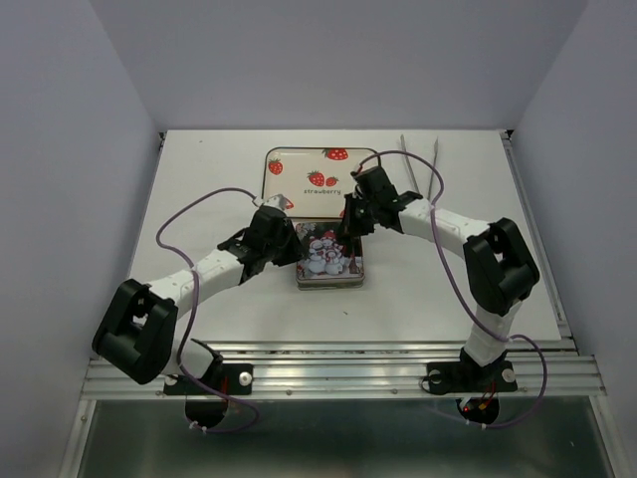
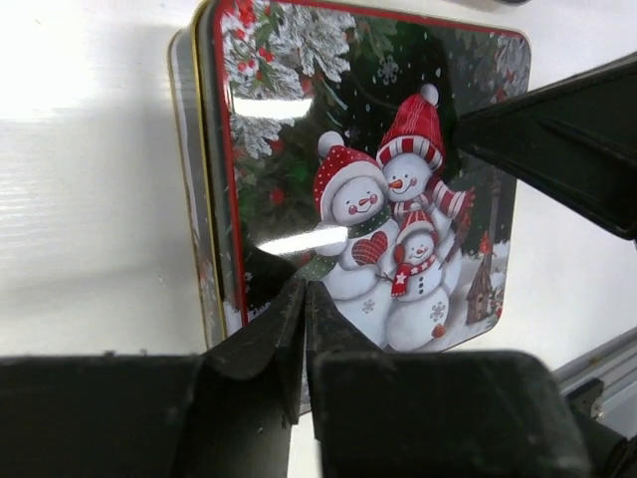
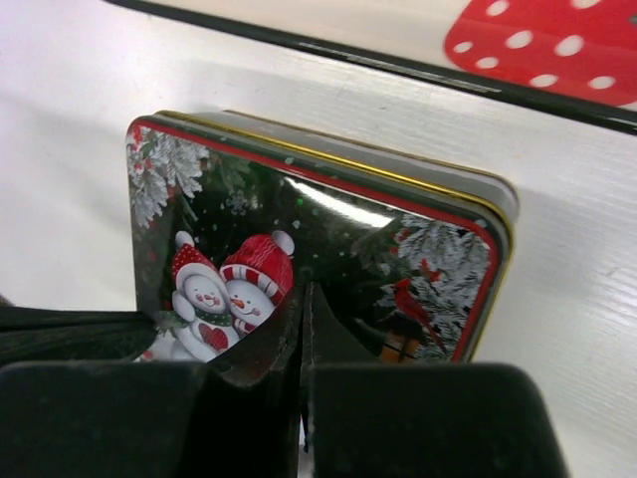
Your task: Pack the cookies
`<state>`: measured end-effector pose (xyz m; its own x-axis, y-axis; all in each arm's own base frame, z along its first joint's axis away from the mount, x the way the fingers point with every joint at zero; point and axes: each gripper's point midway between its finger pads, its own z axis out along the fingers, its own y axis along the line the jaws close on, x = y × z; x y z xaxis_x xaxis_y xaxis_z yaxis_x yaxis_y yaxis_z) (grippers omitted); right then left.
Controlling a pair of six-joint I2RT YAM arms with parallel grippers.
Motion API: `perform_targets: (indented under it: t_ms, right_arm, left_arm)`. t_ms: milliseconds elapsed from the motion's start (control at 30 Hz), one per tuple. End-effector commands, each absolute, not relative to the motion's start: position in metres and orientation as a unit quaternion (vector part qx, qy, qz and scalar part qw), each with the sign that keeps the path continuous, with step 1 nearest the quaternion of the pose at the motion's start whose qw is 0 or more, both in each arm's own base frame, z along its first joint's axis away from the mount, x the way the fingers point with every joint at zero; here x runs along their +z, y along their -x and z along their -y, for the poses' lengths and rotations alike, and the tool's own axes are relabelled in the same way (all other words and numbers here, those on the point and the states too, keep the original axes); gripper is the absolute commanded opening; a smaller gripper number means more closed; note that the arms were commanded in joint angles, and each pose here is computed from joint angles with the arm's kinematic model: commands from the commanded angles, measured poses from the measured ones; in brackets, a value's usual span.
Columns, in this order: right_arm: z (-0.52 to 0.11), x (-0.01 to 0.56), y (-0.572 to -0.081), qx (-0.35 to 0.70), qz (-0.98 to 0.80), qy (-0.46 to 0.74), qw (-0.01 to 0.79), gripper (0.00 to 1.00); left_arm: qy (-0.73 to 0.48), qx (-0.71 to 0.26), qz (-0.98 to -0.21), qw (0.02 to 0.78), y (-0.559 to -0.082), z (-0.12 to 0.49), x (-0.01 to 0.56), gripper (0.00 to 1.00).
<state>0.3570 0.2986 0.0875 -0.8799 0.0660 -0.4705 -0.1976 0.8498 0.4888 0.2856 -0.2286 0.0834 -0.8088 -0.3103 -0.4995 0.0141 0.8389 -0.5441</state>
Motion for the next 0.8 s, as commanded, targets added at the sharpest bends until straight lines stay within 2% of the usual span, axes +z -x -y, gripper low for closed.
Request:
perform_targets:
  t_ms: [0,67,100,133,167,233,300,400,600,767]
  right_arm:
    - [-0.297,0.136,-0.373,0.265,-0.913,0.047,0.307,0.04]
    - [-0.290,0.167,-0.384,0.255,-0.898,0.041,0.355,0.15]
    - [-0.288,0.181,-0.387,0.255,-0.890,0.039,0.376,0.27]
    - [-0.280,0.195,-0.394,0.241,-0.882,0.028,0.403,0.50]
    - [-0.271,0.216,-0.397,0.231,-0.871,0.014,0.433,0.70]
    - [-0.244,0.231,-0.405,0.192,-0.862,-0.025,0.469,1.00]
    - [-0.219,0.253,-0.403,0.175,-0.847,-0.067,0.497,1.00]
    - [-0.160,0.260,-0.392,0.071,-0.829,-0.131,0.539,1.00]
    - [-0.100,0.234,-0.353,-0.028,-0.824,-0.200,0.530,1.00]
    - [-0.077,0.227,-0.340,-0.054,-0.809,-0.230,0.538,1.00]
  left_arm:
    - [0.077,-0.267,-0.884,0.376,-0.307,0.220,0.137,0.32]
    - [0.072,-0.257,-0.868,0.420,-0.320,0.216,0.168,0.43]
    - [0.073,-0.253,-0.862,0.434,-0.323,0.212,0.181,0.70]
    - [0.076,-0.253,-0.849,0.458,-0.330,0.211,0.204,0.83]
    - [0.087,-0.230,-0.845,0.475,-0.336,0.200,0.213,0.97]
    - [0.099,-0.219,-0.824,0.513,-0.345,0.188,0.250,0.99]
    - [0.133,-0.174,-0.821,0.527,-0.351,0.164,0.261,0.99]
    - [0.189,-0.137,-0.808,0.540,-0.361,0.127,0.278,0.99]
    - [0.261,-0.091,-0.788,0.550,-0.354,0.066,0.278,0.99]
    - [0.270,-0.080,-0.779,0.561,-0.344,0.053,0.276,0.99]
